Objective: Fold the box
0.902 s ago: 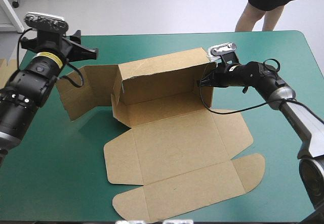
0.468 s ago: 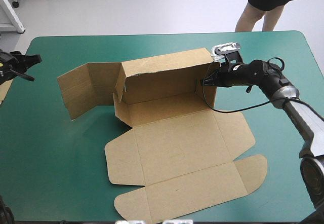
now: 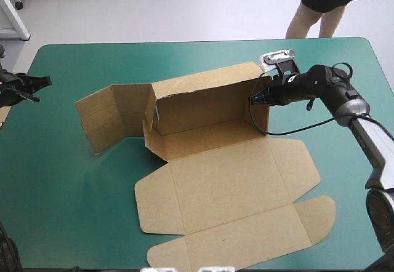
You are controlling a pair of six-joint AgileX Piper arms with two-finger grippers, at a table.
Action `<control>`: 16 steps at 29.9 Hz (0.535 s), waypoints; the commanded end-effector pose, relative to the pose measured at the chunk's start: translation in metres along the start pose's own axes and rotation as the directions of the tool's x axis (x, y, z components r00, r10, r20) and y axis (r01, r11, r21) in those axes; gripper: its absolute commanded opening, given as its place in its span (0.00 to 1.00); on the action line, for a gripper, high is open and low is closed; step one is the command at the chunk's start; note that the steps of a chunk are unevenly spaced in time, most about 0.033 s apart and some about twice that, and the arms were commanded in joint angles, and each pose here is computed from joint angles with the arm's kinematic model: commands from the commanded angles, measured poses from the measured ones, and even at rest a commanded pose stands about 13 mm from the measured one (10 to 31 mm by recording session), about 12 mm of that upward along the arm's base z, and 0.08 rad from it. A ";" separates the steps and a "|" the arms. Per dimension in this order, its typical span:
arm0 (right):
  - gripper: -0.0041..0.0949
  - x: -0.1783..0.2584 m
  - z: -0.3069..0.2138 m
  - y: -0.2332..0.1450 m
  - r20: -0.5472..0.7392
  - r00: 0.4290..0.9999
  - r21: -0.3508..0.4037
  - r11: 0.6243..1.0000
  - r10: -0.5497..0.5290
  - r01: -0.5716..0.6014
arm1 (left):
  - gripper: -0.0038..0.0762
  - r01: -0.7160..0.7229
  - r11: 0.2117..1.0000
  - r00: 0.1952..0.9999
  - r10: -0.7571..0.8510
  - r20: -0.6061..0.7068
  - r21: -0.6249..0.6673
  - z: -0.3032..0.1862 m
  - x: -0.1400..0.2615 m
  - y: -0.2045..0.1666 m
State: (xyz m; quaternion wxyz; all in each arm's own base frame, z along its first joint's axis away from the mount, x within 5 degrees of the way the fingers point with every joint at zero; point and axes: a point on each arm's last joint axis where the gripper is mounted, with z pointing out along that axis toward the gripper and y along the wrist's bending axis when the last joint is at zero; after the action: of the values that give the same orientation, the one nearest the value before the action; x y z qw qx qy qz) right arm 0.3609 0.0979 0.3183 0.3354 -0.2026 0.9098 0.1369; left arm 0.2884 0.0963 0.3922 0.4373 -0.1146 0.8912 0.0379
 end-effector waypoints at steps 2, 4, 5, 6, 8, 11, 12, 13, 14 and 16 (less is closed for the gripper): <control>0.02 -0.026 -0.045 -0.009 0.103 0.994 0.015 0.999 0.035 -0.036 | 0.32 0.038 0.999 0.999 -0.037 0.026 -0.034 0.003 0.011 0.012; 0.02 -0.030 -0.055 -0.014 0.104 0.994 0.019 0.999 0.040 -0.042 | 0.32 0.076 0.997 0.997 -0.076 0.013 -0.024 0.012 0.022 0.013; 0.02 -0.032 -0.058 -0.015 0.104 0.994 0.020 0.999 0.040 -0.043 | 0.32 0.097 0.995 0.995 -0.097 0.005 -0.011 0.017 0.028 0.012; 0.02 -0.034 -0.063 -0.017 0.106 0.994 0.022 0.999 0.041 -0.044 | 0.32 0.106 0.994 0.994 -0.106 -0.007 0.002 0.021 0.034 0.011; 0.02 -0.036 -0.070 -0.018 0.100 0.994 0.019 0.999 0.040 -0.042 | 0.32 0.110 0.993 0.994 -0.109 -0.029 0.039 0.027 0.043 0.007; 0.02 -0.040 -0.079 -0.019 0.084 0.996 0.019 0.999 0.033 -0.035 | 0.32 0.098 0.994 0.994 -0.094 -0.053 0.059 0.030 0.050 0.006; 0.02 -0.041 -0.080 -0.019 0.080 0.996 0.018 0.999 0.029 -0.031 | 0.32 0.100 0.993 0.994 -0.097 -0.053 0.060 0.030 0.050 0.005; 0.02 -0.042 -0.081 -0.019 0.075 0.997 0.026 0.999 0.030 -0.032 | 0.32 0.097 0.993 0.994 -0.094 -0.051 0.060 0.030 0.050 0.005; 0.03 -0.042 -0.081 -0.020 0.067 0.997 0.030 0.999 0.029 -0.031 | 0.32 0.103 0.993 0.994 -0.100 -0.046 0.062 0.030 0.050 0.005; 0.02 -0.041 -0.077 -0.022 0.036 0.999 0.030 0.999 0.037 -0.038 | 0.32 0.109 0.991 0.993 -0.106 -0.044 0.070 0.030 0.049 0.005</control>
State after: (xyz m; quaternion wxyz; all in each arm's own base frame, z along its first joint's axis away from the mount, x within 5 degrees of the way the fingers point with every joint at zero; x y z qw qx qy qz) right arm 0.3623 0.0636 0.3753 0.3165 -0.1891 0.9208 0.1275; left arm 0.2807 0.0983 0.3141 0.3723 -0.1433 0.9167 -0.0219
